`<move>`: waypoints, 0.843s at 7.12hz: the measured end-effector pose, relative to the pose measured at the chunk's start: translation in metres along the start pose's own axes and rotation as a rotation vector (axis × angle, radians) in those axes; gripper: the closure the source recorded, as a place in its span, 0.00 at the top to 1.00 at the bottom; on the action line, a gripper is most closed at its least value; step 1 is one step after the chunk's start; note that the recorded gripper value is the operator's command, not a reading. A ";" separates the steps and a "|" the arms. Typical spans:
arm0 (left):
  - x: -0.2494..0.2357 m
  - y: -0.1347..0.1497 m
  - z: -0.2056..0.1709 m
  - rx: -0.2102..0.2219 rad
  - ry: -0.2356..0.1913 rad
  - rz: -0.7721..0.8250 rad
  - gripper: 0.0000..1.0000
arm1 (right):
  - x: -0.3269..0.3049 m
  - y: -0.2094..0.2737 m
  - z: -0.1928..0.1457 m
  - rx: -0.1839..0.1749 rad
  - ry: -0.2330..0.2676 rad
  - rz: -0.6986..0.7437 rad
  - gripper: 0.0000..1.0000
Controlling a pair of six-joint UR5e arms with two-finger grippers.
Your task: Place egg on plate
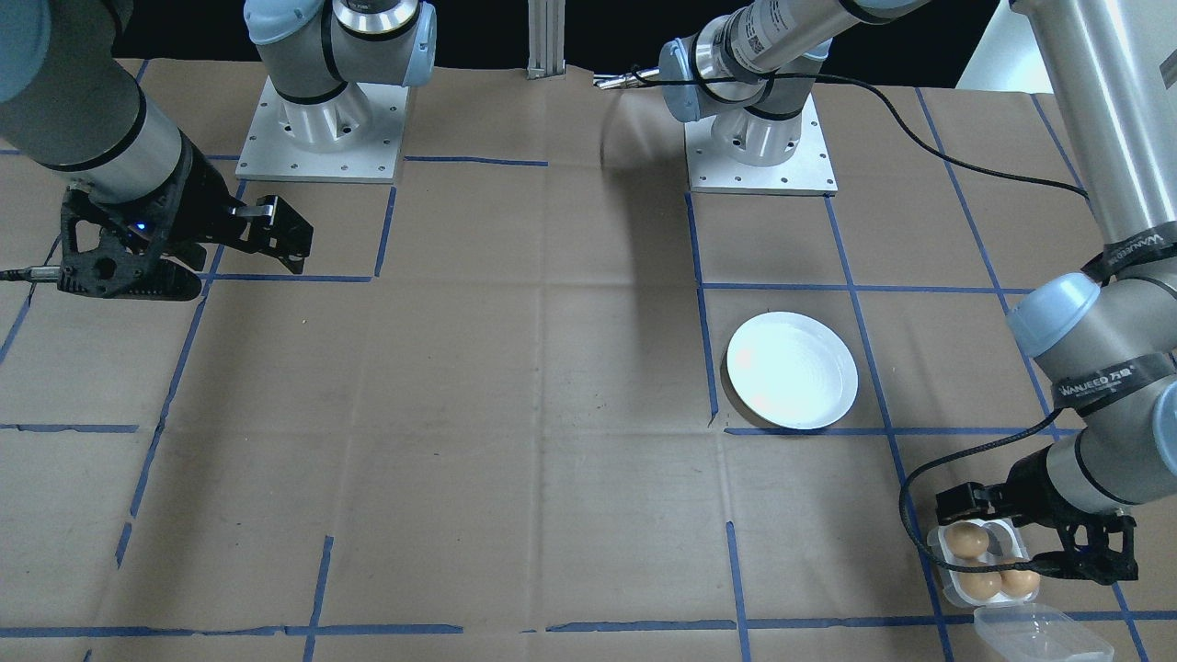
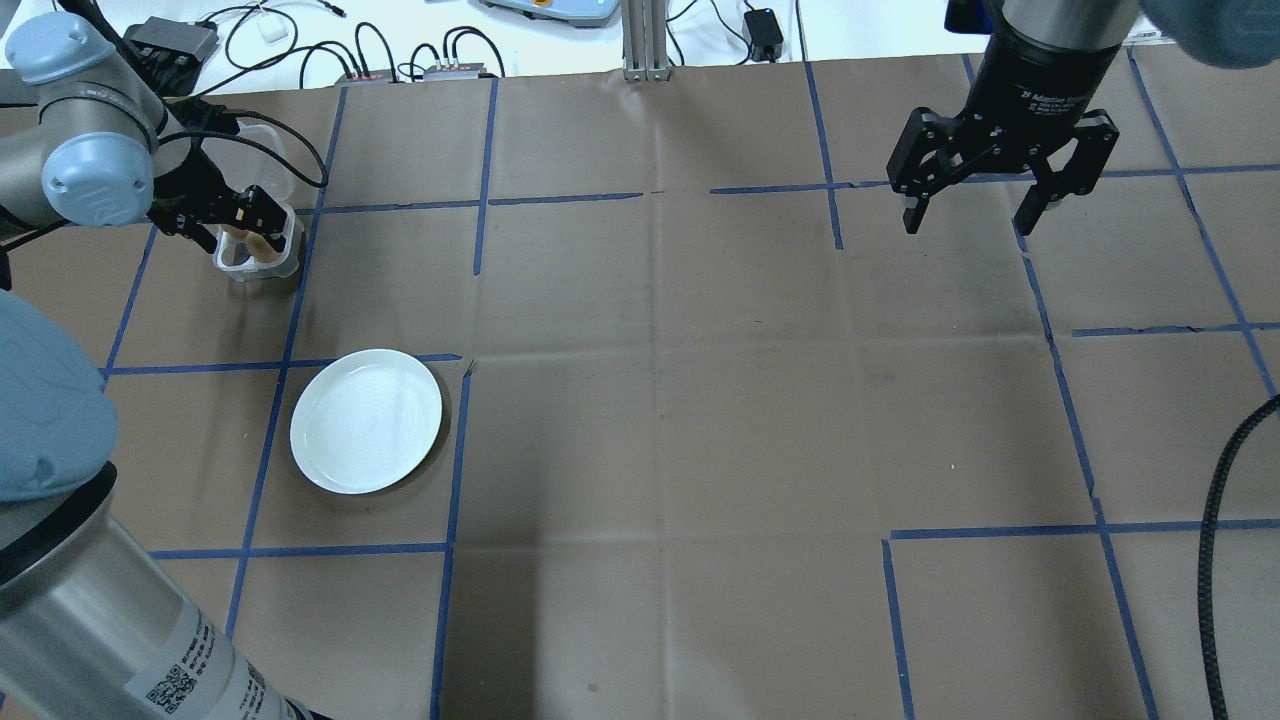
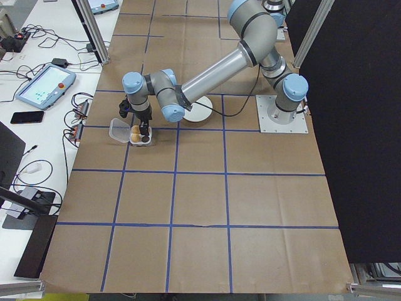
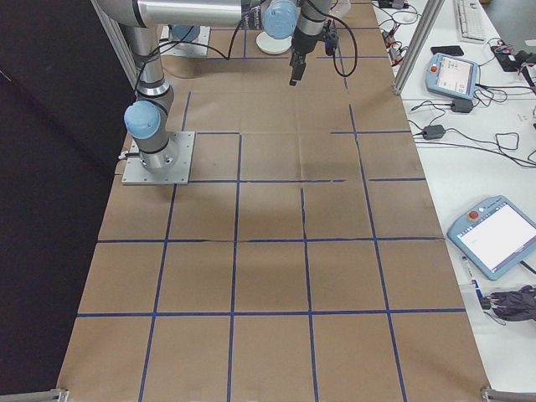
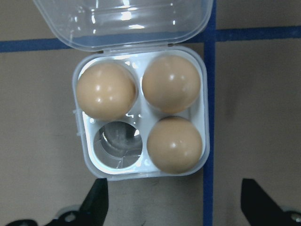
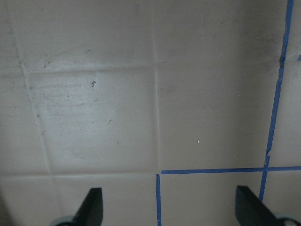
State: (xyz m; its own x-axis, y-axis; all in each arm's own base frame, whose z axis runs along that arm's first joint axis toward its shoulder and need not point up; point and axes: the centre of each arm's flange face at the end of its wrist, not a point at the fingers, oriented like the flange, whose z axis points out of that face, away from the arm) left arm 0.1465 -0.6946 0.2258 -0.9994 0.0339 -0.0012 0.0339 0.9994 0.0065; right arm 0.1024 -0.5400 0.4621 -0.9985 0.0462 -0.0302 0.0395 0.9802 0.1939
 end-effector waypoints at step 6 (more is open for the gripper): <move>-0.002 -0.011 0.019 0.018 -0.011 0.002 0.68 | 0.000 0.000 0.000 0.000 0.000 0.000 1.00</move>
State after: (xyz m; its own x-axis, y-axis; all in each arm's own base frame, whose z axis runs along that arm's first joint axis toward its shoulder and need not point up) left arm 0.1481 -0.7052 0.2070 -0.9993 0.0359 -0.0126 0.0361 0.9993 -0.0115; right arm 0.1025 -0.5400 0.4622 -0.9985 0.0462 -0.0302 0.0395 0.9802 0.1939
